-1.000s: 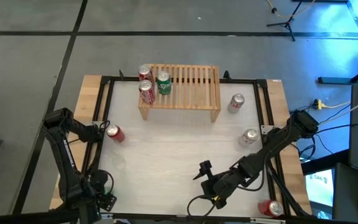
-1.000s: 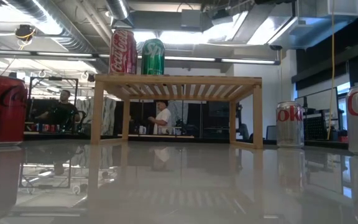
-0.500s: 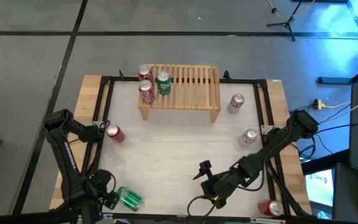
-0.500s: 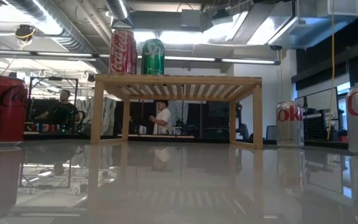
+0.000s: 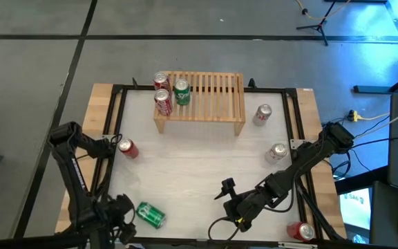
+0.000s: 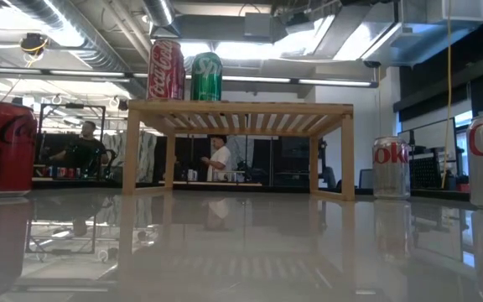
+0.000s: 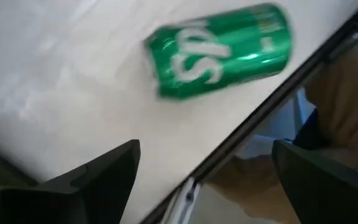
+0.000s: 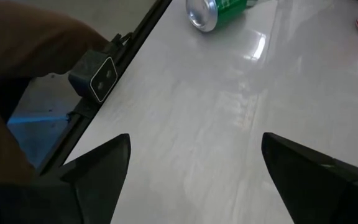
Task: Place canned beverage on shelf
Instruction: Put the green soda can on the shelf aligned with the other green soda can
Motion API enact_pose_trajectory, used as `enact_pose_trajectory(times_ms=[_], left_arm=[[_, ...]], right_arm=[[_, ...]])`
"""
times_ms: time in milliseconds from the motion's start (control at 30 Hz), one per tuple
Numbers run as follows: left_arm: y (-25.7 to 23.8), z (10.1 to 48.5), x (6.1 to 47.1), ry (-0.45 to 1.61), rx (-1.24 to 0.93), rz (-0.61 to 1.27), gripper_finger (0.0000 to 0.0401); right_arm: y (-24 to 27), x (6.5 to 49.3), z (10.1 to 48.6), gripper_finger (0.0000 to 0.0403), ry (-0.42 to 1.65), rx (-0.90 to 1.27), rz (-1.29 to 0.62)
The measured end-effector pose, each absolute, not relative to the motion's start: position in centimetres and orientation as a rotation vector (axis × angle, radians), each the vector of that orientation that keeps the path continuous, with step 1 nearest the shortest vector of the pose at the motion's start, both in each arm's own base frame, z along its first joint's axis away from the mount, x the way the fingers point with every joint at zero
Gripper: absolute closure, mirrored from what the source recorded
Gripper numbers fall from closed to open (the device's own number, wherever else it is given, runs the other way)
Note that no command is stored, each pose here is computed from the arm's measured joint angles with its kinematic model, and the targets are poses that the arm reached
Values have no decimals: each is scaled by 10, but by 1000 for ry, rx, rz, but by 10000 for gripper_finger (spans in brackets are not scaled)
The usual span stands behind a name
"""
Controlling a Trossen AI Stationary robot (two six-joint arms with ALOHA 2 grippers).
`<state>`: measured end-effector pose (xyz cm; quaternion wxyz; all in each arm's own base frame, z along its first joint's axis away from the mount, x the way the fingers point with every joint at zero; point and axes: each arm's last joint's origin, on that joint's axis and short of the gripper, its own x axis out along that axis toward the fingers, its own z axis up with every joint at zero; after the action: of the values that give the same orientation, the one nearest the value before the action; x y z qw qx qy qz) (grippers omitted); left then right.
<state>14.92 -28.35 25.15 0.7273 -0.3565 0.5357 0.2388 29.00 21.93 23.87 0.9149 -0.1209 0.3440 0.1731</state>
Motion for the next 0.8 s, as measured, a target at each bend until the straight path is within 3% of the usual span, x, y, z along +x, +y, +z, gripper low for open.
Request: enact_pose_trajectory(times_ms=[467,800], left_arm=[[-272,206,203,1252,-239,377,47],[-276,185,221,1282,-88,255,47]], right_arm=[[222,294,226,46,738,-273,338],[223,297,215,46,761,-299,311]])
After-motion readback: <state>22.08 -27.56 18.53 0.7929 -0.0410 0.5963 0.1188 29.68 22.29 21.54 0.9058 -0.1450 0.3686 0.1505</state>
